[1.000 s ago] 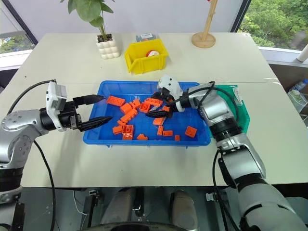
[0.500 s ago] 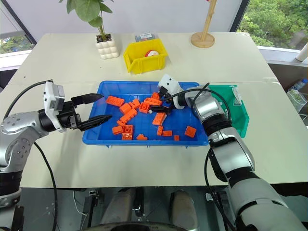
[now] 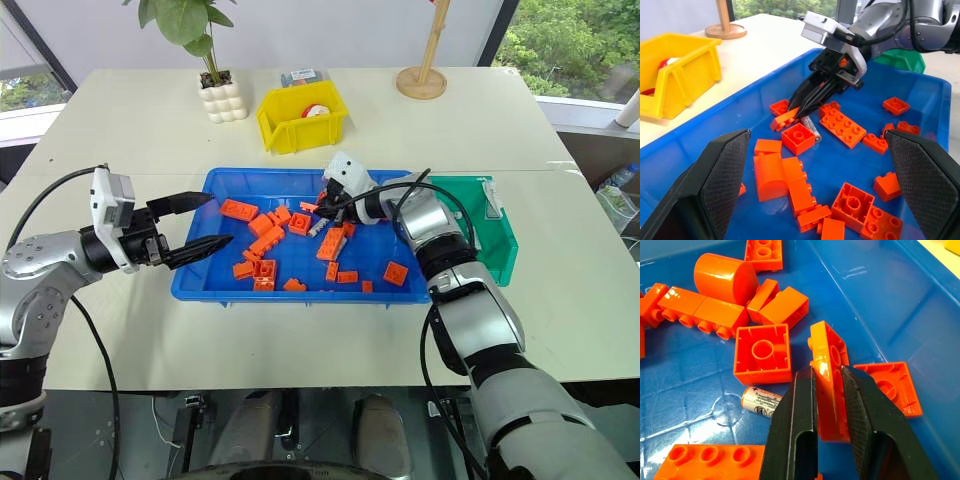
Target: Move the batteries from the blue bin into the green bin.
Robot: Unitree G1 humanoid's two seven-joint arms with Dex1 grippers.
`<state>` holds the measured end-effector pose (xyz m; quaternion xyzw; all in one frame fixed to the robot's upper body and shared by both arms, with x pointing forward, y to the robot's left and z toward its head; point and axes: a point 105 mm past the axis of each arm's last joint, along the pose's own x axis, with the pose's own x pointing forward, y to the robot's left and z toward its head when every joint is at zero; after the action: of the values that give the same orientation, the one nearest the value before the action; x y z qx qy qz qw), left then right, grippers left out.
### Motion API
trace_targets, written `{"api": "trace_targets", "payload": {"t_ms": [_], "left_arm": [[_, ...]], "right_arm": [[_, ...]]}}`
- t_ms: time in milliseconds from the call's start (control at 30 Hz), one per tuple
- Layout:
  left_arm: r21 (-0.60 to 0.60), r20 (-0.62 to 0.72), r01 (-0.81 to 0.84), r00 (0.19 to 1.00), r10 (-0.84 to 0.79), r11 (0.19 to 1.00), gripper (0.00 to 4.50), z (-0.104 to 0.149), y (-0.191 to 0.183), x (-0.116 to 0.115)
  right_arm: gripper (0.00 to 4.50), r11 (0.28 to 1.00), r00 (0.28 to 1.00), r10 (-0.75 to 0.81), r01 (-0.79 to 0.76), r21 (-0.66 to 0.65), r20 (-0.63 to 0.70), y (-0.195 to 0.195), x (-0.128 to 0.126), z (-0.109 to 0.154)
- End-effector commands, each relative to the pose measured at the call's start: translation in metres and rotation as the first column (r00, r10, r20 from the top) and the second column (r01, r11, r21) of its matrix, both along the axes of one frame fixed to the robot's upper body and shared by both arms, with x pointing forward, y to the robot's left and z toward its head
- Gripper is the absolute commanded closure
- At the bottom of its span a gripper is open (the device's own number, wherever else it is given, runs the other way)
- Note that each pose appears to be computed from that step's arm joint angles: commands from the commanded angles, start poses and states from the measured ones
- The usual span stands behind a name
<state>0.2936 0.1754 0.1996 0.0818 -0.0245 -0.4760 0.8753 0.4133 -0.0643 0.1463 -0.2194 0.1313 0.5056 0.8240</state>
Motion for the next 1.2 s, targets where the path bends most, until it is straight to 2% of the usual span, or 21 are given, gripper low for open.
{"api": "trace_targets", "payload": {"t_ms": [33, 200, 400, 667, 767, 933, 1200], "left_arm": [[-0.008, 0.06, 0.013, 0.998, -0.013, 1.0, 0.0, 0.013, -0.003, -0.003], [-0.01, 0.063, 0.008, 0.998, -0.008, 1.0, 0.0, 0.013, -0.003, -0.003], [-0.016, 0.068, 0.006, 0.998, -0.004, 1.0, 0.0, 0.014, -0.004, -0.002], [-0.016, 0.063, -0.002, 0.998, 0.003, 1.0, 0.0, 0.013, -0.002, -0.003], [-0.019, 0.064, -0.001, 0.998, 0.003, 1.0, 0.0, 0.014, -0.002, -0.003], [-0.02, 0.064, 0.0, 0.998, 0.001, 1.0, 0.0, 0.014, -0.003, -0.002], [-0.026, 0.069, -0.005, 0.998, 0.007, 1.0, 0.0, 0.015, -0.002, -0.001]], "right_arm": [[3.66, 0.997, 0.996, 0.033, -0.038, 0.066, 0.081, 0.011, 0.001, 0.032], [3.66, 0.99, 0.991, 0.096, -0.105, 0.097, 0.094, 0.028, -0.009, 0.046], [3.66, 0.993, 0.992, 0.099, -0.104, 0.058, 0.084, 0.027, -0.01, 0.034], [3.66, 0.994, 0.989, 0.109, -0.111, 0.021, 0.098, 0.019, -0.012, 0.034], [2.85, 0.995, 0.991, 0.097, -0.099, 0.007, 0.094, 0.016, -0.011, 0.03], [0.26, 0.995, 0.99, 0.098, -0.097, -0.01, 0.099, 0.013, -0.012, 0.029], [0.26, 0.997, 0.995, 0.043, -0.036, -0.073, 0.095, 0.002, -0.002, 0.009]]}}
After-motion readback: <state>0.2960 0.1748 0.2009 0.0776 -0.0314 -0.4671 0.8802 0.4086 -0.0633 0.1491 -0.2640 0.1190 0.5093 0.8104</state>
